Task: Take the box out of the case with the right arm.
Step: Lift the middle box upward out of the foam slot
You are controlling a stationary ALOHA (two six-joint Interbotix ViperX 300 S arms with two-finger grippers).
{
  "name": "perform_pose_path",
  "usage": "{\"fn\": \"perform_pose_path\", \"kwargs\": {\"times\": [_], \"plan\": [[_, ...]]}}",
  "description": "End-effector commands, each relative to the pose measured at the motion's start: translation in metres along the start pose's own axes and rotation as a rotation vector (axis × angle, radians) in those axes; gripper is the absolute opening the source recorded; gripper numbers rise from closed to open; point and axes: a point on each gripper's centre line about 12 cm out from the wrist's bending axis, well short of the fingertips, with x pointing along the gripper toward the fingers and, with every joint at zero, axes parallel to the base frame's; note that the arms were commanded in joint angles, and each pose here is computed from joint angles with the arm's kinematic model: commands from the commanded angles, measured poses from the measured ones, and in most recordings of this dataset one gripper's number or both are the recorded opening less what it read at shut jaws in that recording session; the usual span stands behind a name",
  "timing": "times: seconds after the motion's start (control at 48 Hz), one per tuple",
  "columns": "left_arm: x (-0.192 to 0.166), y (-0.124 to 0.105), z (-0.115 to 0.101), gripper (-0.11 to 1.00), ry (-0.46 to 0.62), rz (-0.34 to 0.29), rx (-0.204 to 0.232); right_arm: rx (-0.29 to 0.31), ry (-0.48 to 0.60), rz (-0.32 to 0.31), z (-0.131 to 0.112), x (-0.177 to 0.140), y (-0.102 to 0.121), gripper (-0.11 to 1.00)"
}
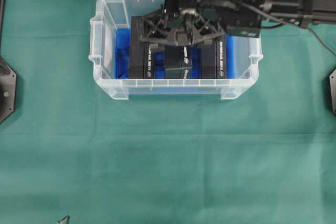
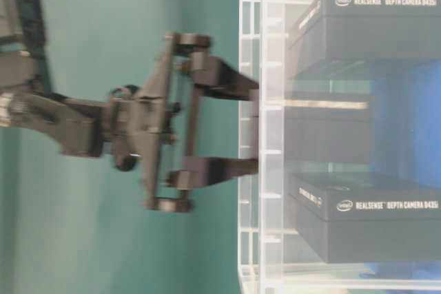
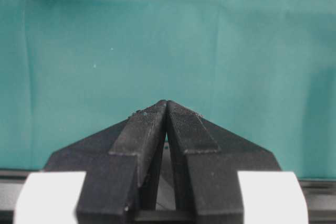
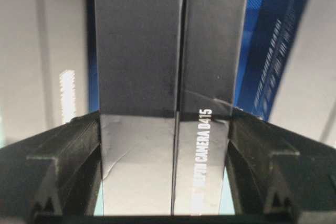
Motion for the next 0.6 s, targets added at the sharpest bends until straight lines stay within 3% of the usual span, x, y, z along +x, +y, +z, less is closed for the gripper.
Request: {"fn": "perform_pose_path", "kwargs": {"times": [0.0,0.354,0.584], "plan": [[-0.006,0.0,0.003,0.02,-0.023,-0.002,-0.002,0.008,-0.02,0.089,0.005,-0.051,0.004,0.66],[-0.006,0.001,0.003,0.02,-0.025,0.0,-0.001,0.014,-0.051,0.084,0.009,-0.111,0.006,0.66],[-0.006,0.001,0.003,0.02,-0.026,-0.001,-0.003,0.009,-0.056,0.054,0.006,-0.126,0.002,0.66]]}}
